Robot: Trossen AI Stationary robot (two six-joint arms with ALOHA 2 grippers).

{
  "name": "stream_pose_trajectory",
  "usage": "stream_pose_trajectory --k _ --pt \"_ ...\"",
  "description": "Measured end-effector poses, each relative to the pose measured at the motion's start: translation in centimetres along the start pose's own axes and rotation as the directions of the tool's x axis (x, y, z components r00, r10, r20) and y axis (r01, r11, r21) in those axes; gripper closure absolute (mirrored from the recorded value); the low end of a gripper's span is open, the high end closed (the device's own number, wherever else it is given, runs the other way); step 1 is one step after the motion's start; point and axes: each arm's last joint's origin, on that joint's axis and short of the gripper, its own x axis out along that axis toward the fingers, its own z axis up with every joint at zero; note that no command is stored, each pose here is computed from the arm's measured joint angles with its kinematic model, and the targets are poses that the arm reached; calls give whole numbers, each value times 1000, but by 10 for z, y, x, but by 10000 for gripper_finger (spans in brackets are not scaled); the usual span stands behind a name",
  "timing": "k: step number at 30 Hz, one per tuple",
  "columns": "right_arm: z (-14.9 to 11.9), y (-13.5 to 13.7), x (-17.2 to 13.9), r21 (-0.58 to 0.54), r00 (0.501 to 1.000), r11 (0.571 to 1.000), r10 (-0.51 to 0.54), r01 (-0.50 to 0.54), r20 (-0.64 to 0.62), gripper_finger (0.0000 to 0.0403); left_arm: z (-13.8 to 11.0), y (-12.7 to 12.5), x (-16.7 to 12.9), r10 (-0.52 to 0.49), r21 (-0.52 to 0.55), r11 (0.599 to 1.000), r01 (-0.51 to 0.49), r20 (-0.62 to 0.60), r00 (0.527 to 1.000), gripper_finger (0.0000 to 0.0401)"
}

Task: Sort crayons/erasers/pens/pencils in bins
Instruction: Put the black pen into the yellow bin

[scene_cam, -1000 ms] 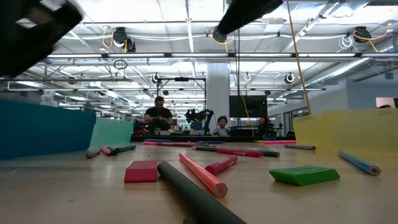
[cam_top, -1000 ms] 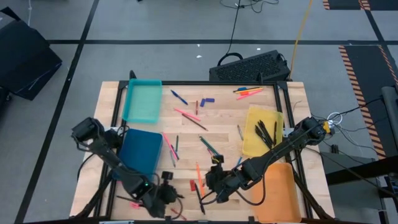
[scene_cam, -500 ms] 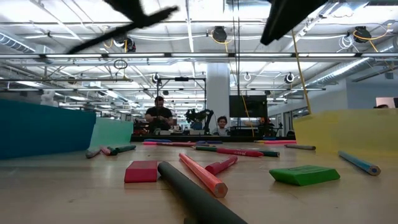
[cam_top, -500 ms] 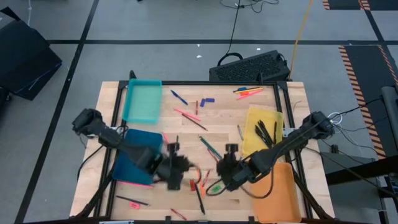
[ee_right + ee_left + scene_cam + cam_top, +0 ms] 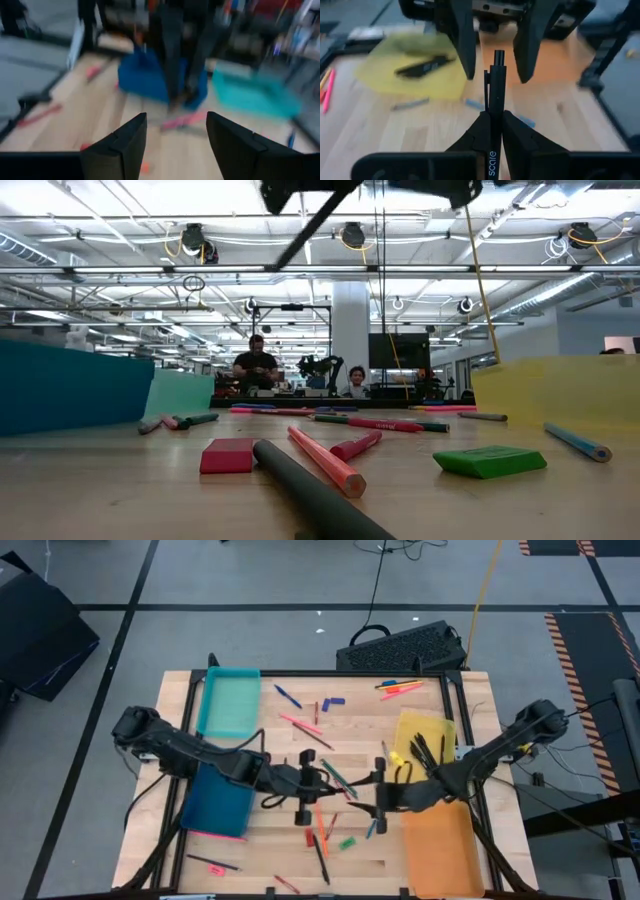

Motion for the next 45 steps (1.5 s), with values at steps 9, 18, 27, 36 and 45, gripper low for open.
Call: stream_pose_trajectory --k 9,18,27,36,45 --pt "4 -14 0 -103 971 994 2 23 239 215 -7 23 0 -66 -46 996 77 217 974 366" --pt "2 -38 12 -31 966 999 -35 44 255 242 -5 31 3 -71 -7 997 76 262 962 366" --pt "1 -47 16 11 966 1000 -1 -2 258 296 -5 32 3 -66 21 998 62 265 962 366" --pt "-2 -48 18 -9 976 1000 -2 5 216 368 -7 35 0 27 28 999 -34 215 976 341" --pt "32 -64 18 -36 976 991 -136 131 -169 368 4 48 -69 159 25 987 -161 80 984 205"
